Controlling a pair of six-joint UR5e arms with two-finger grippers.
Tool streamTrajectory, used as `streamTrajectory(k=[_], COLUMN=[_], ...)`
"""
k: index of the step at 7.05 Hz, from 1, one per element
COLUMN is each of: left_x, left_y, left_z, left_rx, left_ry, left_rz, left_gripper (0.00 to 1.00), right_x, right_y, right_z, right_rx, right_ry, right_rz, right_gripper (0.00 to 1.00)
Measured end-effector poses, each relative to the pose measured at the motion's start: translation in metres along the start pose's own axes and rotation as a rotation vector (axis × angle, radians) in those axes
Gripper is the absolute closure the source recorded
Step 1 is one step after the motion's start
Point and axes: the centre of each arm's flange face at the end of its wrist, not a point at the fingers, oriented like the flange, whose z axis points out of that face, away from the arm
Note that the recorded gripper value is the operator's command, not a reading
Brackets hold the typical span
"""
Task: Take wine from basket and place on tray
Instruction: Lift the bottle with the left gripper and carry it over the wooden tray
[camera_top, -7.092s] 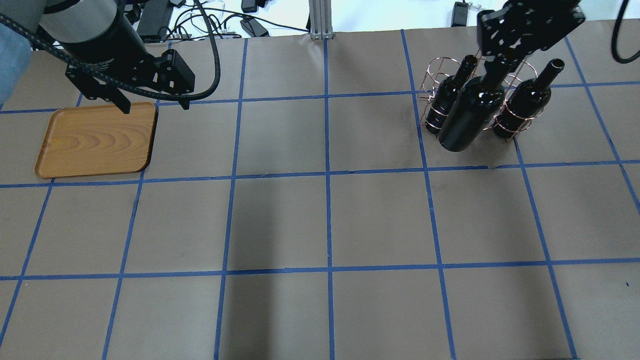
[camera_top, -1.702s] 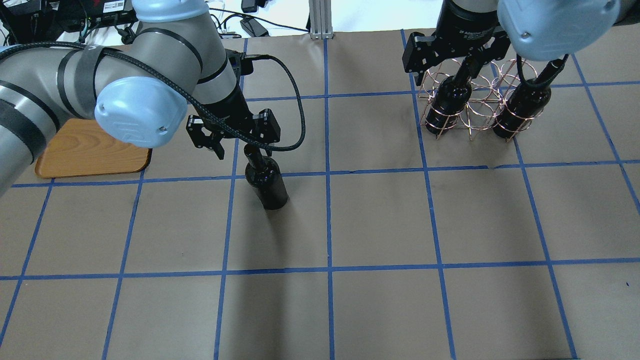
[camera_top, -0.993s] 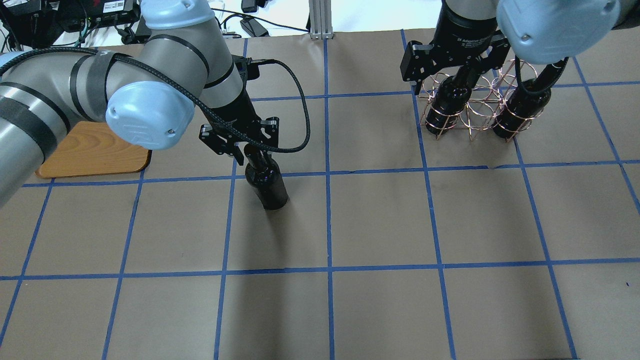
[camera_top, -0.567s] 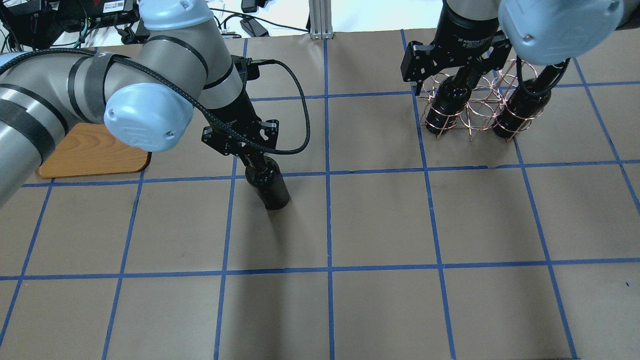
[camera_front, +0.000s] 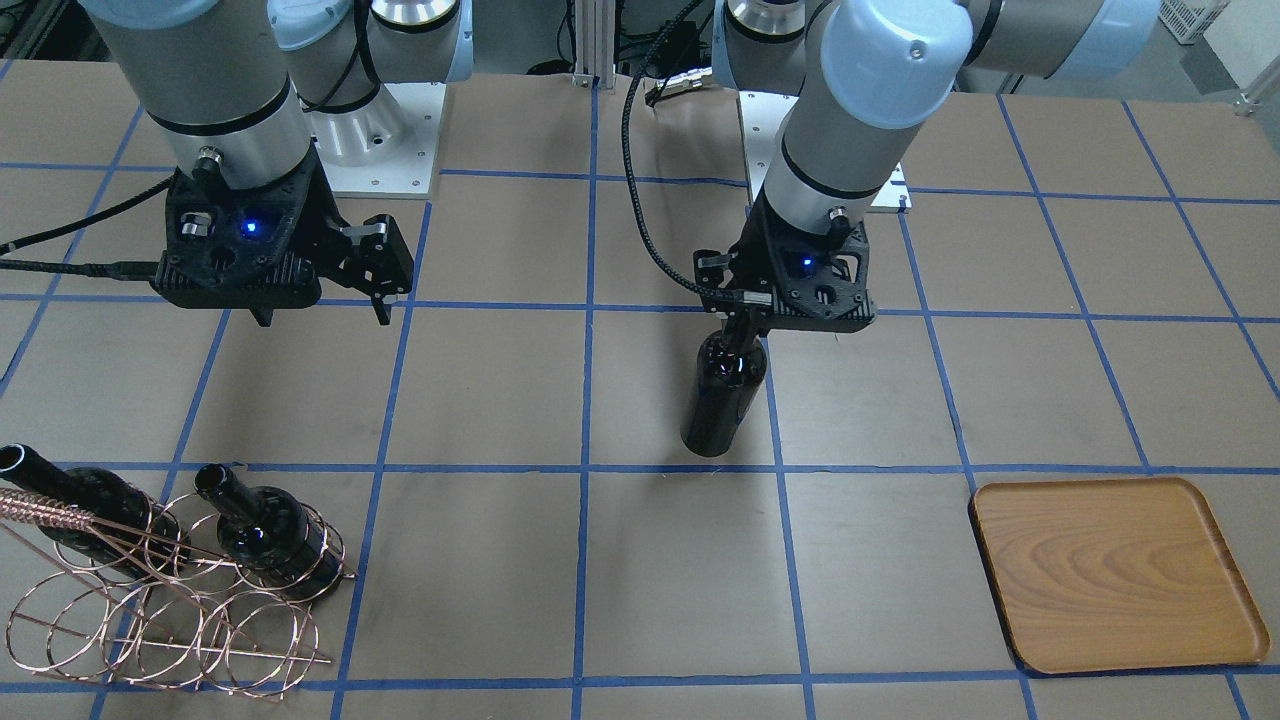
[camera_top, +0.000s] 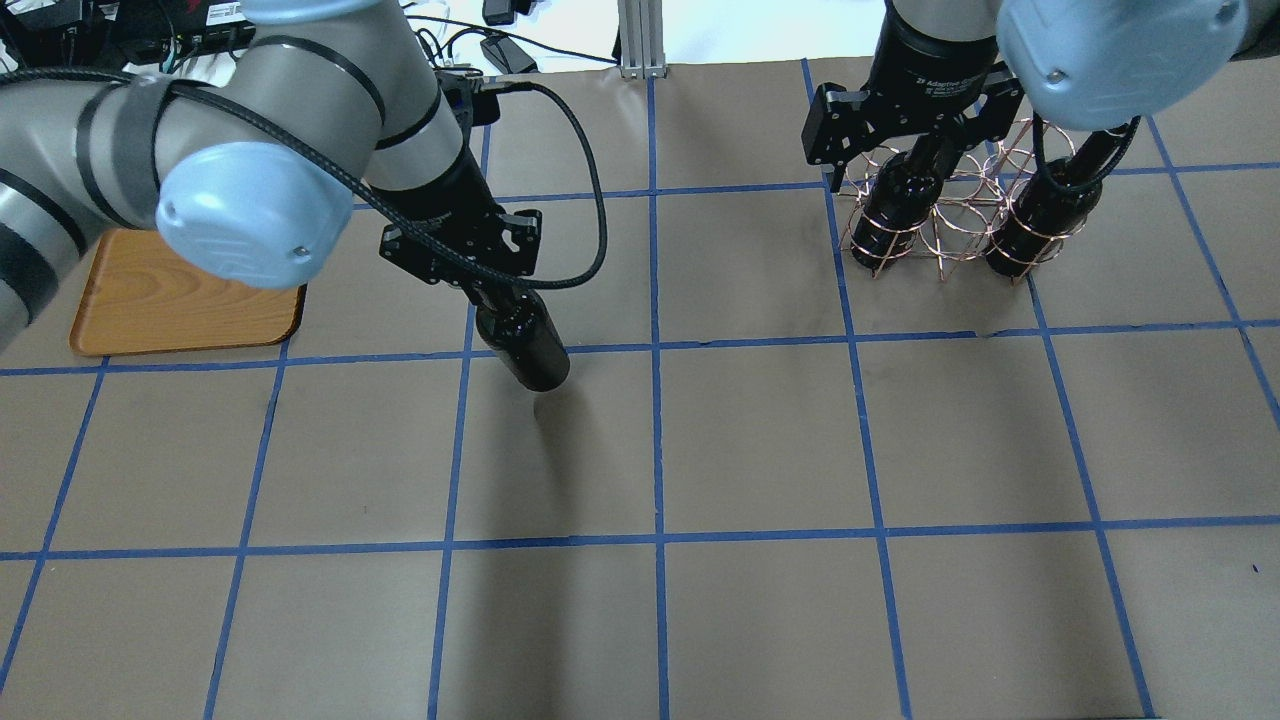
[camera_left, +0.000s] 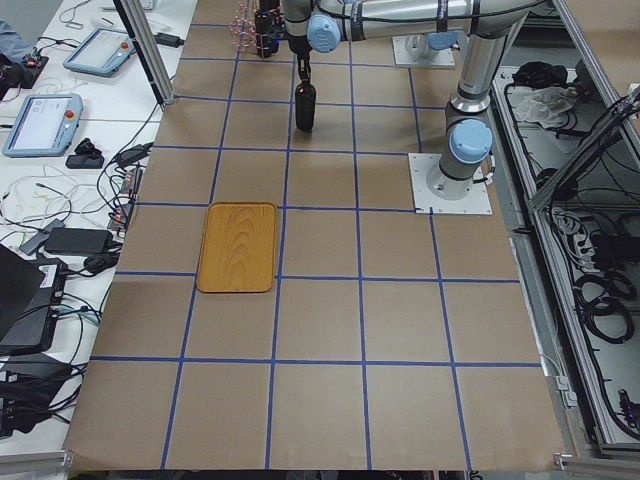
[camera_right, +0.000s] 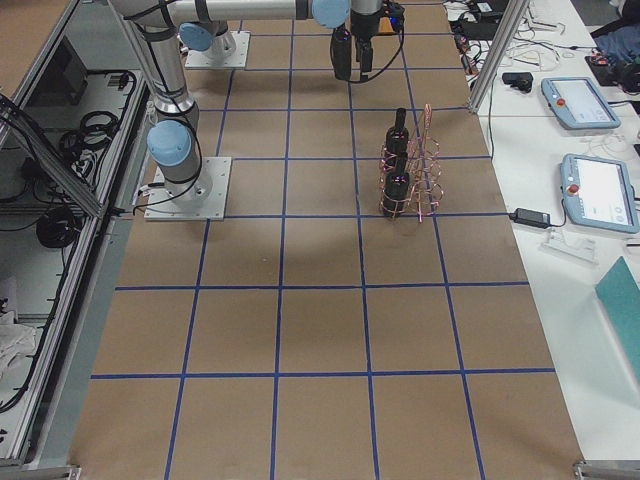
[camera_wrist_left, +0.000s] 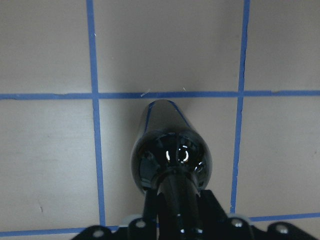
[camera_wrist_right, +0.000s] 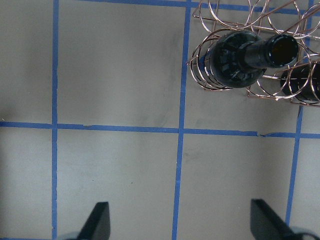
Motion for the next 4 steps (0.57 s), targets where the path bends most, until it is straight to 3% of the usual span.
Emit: streamTrajectory(k=[2,4], left_x=[-0.095,-0.214], left_y=[-0.037,-0.074], left_z=[-0.03,-0.049], left_rx=[0.019,0.052], left_ry=[0.0,-0.048], left_rz=[0.007,-0.012], left_gripper=[1.0,1.0], right_x=[0.0,0.0], right_y=[0.002,0.002], right_z=[0.002,0.003], right_rx=[-0.016,-0.024], right_ry=[0.002,0.006], right_rz=[0.0,0.0], right_gripper=[0.0,0.0])
